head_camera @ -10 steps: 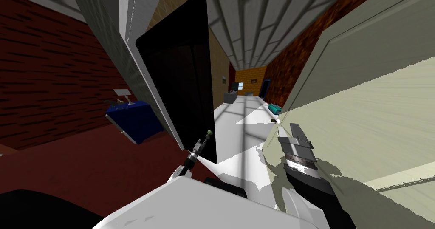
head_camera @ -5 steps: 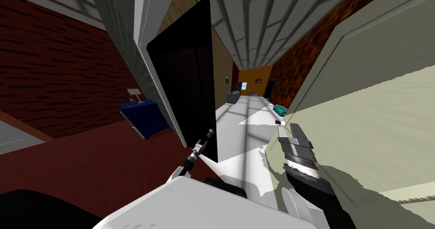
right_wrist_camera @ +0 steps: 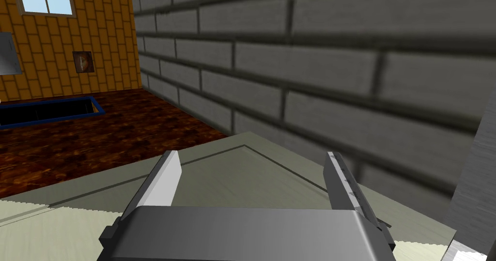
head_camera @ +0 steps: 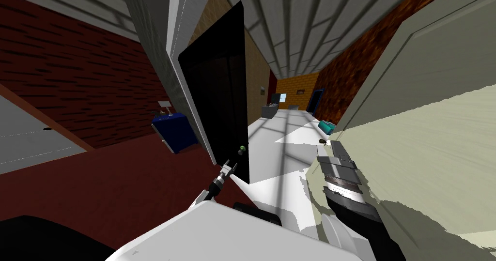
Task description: Push the door open
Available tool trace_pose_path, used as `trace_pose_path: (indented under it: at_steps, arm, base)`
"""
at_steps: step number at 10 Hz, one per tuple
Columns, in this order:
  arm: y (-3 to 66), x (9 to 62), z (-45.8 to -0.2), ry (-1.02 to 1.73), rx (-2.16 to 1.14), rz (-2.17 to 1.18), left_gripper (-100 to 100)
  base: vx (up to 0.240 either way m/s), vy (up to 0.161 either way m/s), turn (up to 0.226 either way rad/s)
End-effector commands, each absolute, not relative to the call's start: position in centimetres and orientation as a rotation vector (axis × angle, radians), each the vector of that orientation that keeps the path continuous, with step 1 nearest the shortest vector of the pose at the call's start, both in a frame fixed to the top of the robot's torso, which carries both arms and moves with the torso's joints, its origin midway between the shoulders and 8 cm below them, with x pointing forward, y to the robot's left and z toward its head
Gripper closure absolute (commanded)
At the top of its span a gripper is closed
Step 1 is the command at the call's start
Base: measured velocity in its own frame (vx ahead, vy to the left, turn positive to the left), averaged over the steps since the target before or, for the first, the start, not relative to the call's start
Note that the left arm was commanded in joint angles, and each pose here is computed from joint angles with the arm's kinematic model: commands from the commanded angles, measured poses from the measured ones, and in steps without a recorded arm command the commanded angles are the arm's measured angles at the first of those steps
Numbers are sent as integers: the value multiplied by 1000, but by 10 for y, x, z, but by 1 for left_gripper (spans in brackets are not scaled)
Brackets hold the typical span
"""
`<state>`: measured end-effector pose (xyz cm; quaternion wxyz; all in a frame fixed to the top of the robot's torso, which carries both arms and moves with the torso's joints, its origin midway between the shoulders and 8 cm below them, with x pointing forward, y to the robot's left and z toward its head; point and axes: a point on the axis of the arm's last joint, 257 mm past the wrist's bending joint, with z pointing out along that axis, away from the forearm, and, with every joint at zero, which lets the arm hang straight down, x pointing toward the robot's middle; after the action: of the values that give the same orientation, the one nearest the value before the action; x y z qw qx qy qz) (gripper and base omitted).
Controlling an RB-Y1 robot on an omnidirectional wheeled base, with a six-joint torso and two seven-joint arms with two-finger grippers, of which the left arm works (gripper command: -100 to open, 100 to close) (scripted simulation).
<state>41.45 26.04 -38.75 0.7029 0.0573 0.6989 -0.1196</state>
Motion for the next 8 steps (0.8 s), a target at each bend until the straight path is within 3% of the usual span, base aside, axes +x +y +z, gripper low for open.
trace_pose_path:
  at_steps: [1,4,8]
  arm:
    - [257,411,-390,1558,179,-241,-100]
    - [256,411,-391,1559,192,-229,-100]
    - [254,415,-391,1558,183,-220,-100]
  base:
    - [-27,-31,121]
    - [26,-28,40]
    - [206,-47,-28]
